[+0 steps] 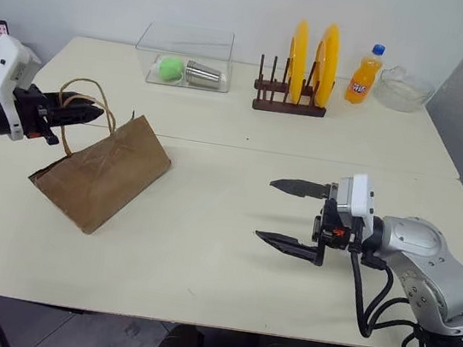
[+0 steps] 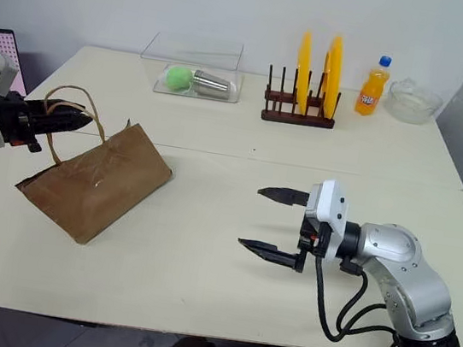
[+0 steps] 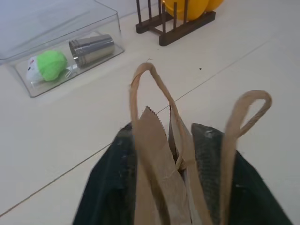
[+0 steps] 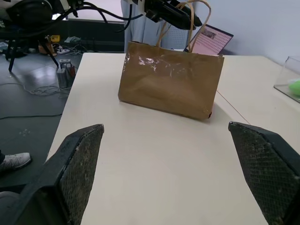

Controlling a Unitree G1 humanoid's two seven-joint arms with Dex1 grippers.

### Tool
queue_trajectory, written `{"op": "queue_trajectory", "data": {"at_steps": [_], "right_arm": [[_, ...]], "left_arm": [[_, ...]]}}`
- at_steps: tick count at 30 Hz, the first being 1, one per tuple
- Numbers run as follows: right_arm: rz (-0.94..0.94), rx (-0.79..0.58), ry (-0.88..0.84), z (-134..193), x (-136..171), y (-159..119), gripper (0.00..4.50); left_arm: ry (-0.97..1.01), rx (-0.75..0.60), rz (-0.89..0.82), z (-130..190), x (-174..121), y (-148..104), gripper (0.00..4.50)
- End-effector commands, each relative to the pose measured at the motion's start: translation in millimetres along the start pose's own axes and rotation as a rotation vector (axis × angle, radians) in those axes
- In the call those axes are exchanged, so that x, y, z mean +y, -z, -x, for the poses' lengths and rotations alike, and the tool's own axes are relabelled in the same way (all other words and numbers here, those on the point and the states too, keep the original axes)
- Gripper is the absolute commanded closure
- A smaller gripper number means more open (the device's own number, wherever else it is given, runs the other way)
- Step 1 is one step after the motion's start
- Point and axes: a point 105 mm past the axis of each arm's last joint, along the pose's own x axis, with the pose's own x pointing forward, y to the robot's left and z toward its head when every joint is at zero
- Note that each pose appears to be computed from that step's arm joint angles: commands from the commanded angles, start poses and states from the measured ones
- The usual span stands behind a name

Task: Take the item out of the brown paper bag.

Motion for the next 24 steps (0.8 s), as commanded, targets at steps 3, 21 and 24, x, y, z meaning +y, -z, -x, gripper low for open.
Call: {"op": "queue_trajectory", "data": {"at_steps": [3,21,24], "right_arm": [[0.045,-0.018,0.021,2.7,1.3,-10.7,0.00],[-0.012,0.091,0.184,24.0,-3.3,-4.4,0.00],[-0.041,0.141,0.236,29.5,-3.9,2.5,0.00]], "left_arm": [[0.007,-0.051,-0.094,-2.5,8.0,-29.0,4.45],[0.332,-0.239,-0.310,-83.8,-38.0,-132.4,4.45],[0.376,-0.256,-0.326,-106.0,-53.4,-139.1,4.45]]}}
